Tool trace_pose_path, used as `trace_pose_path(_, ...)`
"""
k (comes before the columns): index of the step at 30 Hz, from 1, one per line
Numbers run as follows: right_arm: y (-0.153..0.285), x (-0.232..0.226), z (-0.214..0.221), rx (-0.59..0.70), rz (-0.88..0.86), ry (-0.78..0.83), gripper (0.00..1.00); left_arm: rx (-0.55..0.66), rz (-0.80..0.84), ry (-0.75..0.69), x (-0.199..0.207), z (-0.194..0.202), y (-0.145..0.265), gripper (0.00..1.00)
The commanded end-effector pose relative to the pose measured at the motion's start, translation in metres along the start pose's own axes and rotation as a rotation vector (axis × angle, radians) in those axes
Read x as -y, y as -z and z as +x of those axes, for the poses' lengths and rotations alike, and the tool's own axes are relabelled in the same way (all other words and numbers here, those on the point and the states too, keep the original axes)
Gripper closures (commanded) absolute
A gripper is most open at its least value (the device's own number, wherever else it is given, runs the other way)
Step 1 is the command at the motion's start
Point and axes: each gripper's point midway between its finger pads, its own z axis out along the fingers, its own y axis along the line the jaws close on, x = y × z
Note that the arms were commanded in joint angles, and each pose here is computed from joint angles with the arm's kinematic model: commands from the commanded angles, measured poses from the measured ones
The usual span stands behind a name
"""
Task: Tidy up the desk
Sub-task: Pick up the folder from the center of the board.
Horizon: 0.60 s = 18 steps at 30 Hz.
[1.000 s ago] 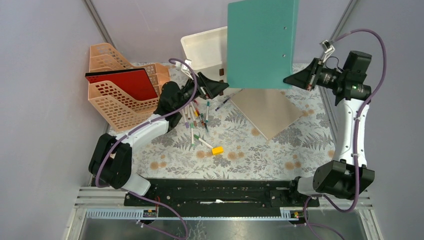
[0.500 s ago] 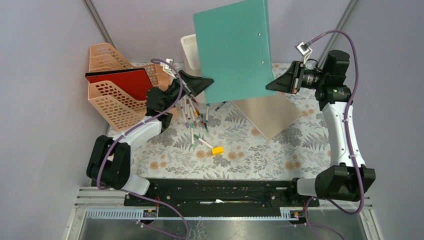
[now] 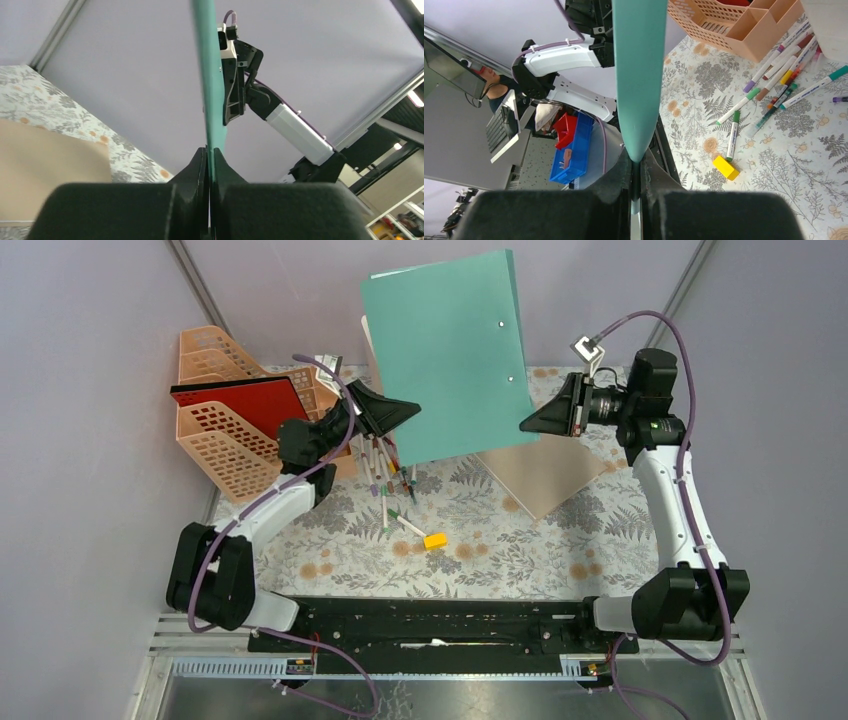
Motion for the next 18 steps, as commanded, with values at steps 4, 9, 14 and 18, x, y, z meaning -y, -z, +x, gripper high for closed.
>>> trace_pose_path(4, -0.003, 0.008, -0.002, 0.003, 0.040, 0.106, 0.74, -0.118, 0.048, -0.150, 0.040, 0.002, 0.004, 1.00)
trace_pose_path(9, -0.006, 0.009, -0.006, -0.023, 0.057, 0.154, 0.34, -0.202, 0.035, -0.159, 0.047, 0.014, 0.012, 1.00)
trace_pose_path(14, -0.025, -0.007, -0.020, -0.062, -0.003, 0.218, 0.19, -0.274, 0.041, -0.078, 0.051, 0.025, 0.018, 1.00)
trace_pose_path(18, -0.038, -0.015, -0.038, -0.076, -0.037, 0.246, 0.18, -0.285, 0.031, -0.064, 0.050, 0.030, 0.023, 1.00)
